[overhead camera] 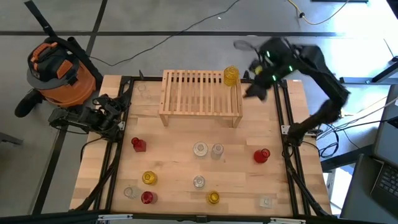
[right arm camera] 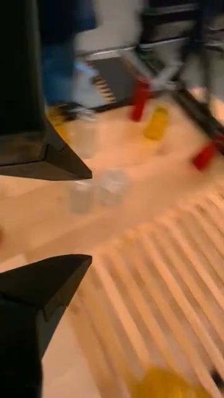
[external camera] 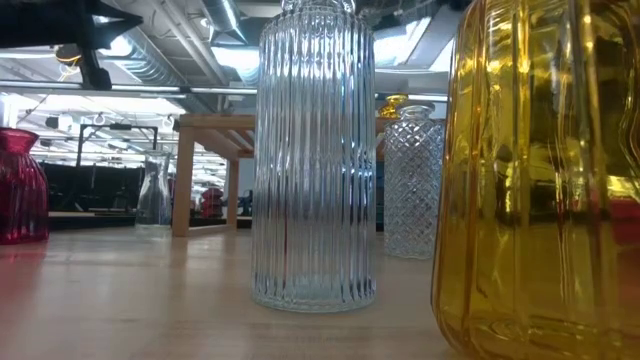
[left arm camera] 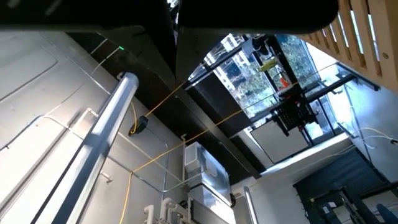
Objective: Sort vases onto shelf
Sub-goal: Put the red vase on the shelf
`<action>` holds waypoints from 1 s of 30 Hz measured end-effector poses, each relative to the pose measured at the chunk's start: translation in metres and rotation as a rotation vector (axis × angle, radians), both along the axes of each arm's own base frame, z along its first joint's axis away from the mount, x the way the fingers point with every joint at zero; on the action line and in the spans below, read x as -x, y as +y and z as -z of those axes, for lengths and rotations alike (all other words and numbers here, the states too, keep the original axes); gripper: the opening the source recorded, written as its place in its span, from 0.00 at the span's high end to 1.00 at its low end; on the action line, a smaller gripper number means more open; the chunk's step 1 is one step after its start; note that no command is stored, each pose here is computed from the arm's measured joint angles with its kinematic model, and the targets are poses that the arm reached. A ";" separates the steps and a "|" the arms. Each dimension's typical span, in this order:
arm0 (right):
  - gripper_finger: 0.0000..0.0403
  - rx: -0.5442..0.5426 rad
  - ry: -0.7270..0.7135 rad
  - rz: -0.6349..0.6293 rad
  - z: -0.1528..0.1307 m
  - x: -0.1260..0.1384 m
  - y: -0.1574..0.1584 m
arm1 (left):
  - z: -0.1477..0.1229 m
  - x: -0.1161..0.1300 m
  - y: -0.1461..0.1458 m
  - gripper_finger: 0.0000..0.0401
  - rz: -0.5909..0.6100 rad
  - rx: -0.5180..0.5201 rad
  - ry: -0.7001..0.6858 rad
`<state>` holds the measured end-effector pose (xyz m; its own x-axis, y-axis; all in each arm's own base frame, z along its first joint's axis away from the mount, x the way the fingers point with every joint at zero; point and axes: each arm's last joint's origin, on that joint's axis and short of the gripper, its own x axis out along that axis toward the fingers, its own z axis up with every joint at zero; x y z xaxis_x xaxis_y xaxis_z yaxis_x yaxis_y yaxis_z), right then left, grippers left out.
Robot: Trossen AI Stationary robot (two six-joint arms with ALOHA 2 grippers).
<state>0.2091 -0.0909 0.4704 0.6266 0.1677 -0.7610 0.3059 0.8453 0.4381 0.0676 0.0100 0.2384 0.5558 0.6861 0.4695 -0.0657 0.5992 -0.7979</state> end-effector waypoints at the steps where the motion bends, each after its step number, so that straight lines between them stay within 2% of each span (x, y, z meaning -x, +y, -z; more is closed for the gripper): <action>1: 0.59 0.019 0.015 -0.026 0.002 0.004 0.012 | 0.001 -0.001 0.000 1.00 -0.001 -0.001 0.013; 5: 0.59 0.061 0.105 -0.100 0.023 0.031 0.059 | 0.003 -0.003 -0.001 1.00 0.002 -0.004 0.045; 13: 0.59 0.051 0.212 -0.058 0.100 0.065 0.119 | 0.004 -0.004 -0.001 1.00 -0.003 -0.008 0.070; 21: 0.59 0.041 0.467 0.062 0.180 0.077 0.143 | 0.004 -0.004 -0.001 1.00 -0.001 -0.004 0.067; 27: 0.59 -0.022 0.528 0.076 0.212 0.072 0.148 | 0.004 -0.004 -0.001 1.00 0.010 0.011 0.049; 30: 0.59 -0.019 0.539 0.076 0.224 0.072 0.148 | 0.004 -0.004 -0.001 1.00 0.011 0.011 0.048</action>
